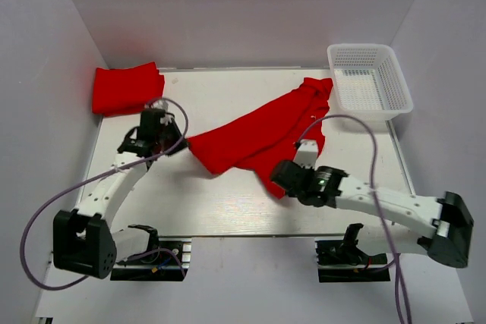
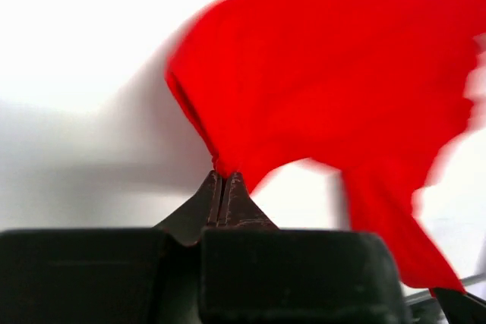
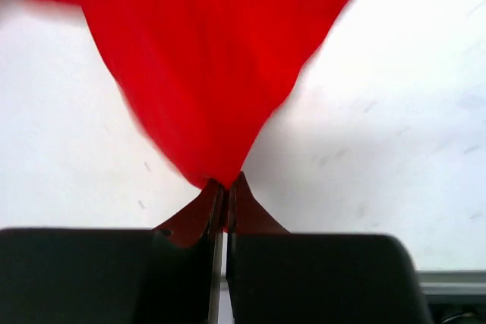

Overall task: Fold and stack the t-shirts
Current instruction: Flatten out the tshirt

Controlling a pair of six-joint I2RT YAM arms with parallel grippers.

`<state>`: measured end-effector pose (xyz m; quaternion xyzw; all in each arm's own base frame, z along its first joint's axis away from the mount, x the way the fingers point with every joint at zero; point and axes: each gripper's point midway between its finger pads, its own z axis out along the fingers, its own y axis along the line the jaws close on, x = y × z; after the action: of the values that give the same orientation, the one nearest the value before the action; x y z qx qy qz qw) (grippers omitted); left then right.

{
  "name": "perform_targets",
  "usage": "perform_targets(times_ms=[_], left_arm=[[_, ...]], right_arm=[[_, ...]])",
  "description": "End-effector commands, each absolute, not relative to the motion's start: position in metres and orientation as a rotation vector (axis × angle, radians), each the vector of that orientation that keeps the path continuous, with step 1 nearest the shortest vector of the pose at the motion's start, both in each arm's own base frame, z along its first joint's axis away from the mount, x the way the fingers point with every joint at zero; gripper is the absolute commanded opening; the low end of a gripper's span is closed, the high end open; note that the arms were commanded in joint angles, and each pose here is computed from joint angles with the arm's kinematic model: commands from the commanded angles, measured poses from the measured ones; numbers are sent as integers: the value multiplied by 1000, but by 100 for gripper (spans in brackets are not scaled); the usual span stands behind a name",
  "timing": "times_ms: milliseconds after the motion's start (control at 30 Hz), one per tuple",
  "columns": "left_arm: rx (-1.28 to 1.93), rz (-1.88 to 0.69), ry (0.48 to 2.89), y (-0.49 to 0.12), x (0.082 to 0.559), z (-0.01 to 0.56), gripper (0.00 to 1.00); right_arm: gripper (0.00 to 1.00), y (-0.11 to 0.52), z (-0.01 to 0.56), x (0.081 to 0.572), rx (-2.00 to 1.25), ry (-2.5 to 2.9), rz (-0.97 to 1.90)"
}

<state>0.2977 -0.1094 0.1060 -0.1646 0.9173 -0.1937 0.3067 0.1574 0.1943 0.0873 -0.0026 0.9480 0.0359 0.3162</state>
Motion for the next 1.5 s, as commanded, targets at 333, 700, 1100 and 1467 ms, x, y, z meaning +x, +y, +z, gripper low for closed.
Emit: perform_targets(times_ms=[333, 700, 1100, 1467], left_arm=[[-441, -404, 1783, -65, 347, 421, 0], [-450, -243, 1521, -24, 325, 542, 0], [-250, -197, 1113, -5, 228, 668, 0], [-130, -188, 916, -5, 173, 719, 0]], right_arm=[[0, 57, 378, 208, 376, 1675, 14], [0, -18, 551, 186, 374, 1355, -14], [0, -31, 680, 183, 316, 1204, -180], [0, -19, 722, 165, 98, 948, -37]])
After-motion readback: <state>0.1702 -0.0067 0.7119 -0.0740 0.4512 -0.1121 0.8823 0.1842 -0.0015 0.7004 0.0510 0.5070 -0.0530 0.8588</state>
